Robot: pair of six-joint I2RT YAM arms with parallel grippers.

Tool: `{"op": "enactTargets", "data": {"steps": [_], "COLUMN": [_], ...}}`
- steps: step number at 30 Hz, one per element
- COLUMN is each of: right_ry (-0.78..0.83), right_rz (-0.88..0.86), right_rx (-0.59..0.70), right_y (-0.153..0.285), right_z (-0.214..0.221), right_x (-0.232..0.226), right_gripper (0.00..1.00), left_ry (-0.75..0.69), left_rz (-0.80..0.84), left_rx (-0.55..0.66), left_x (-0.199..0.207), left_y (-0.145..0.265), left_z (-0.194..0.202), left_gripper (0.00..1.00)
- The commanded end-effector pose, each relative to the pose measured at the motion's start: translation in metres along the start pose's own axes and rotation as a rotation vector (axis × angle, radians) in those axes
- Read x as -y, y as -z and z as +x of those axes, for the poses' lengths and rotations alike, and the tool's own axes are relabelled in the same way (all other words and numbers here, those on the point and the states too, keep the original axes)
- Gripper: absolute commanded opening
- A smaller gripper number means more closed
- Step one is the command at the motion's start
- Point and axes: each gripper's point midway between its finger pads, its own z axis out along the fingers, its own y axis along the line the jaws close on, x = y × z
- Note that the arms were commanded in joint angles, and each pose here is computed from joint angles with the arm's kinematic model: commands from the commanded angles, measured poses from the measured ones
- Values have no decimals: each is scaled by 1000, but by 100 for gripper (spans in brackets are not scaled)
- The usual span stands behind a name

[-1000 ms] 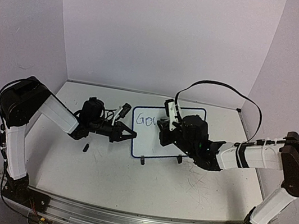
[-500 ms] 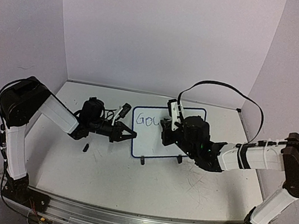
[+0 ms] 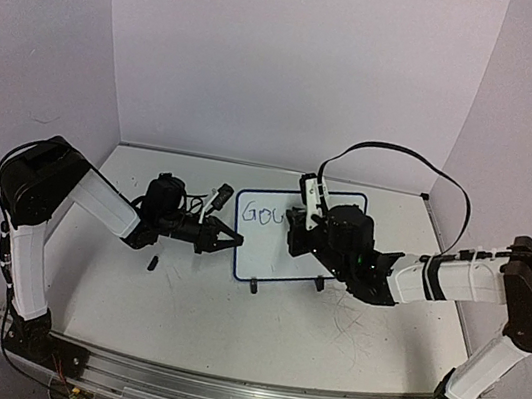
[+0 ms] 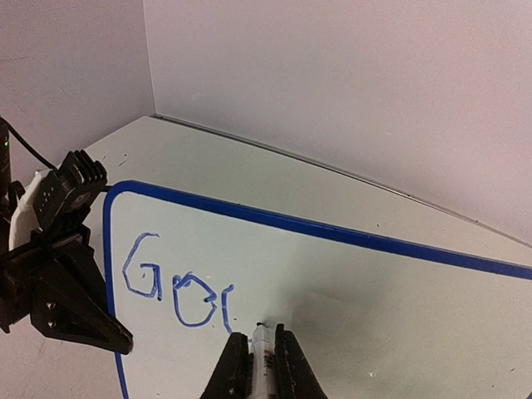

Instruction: Write a sentence on the whiteboard

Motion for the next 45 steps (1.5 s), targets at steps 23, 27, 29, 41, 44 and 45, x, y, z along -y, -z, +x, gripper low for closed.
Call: {"op": "enactTargets", "data": {"steps": [23, 27, 29, 41, 44, 45], "right_ry": [2, -26, -27, -72, -79, -78], "right_rz": [-44, -57, -65, -75, -47, -49], "right_rx": [56, 47, 40, 92, 64, 63], "right_y": [-16, -18, -19, 23, 19, 18], "right_z": [-22, -20, -18, -44, -32, -32], "right_x": [-13, -16, -18, 6, 20, 20], "right_gripper": [0, 0, 0, 0, 0, 0], "left_ry": [-36, -36, -36, -36, -42, -40], "left_rz": [-44, -45, -46, -58, -63, -65], "left_rx": [-34, -33, -34, -32, -30, -31], "left_x": [-6, -6, -7, -8, -8, -9], "left_y": [1, 1, 1, 1, 2, 2], "left_z": [6, 5, 6, 5, 5, 5], "left_gripper": [0, 0, 0, 0, 0, 0]}}
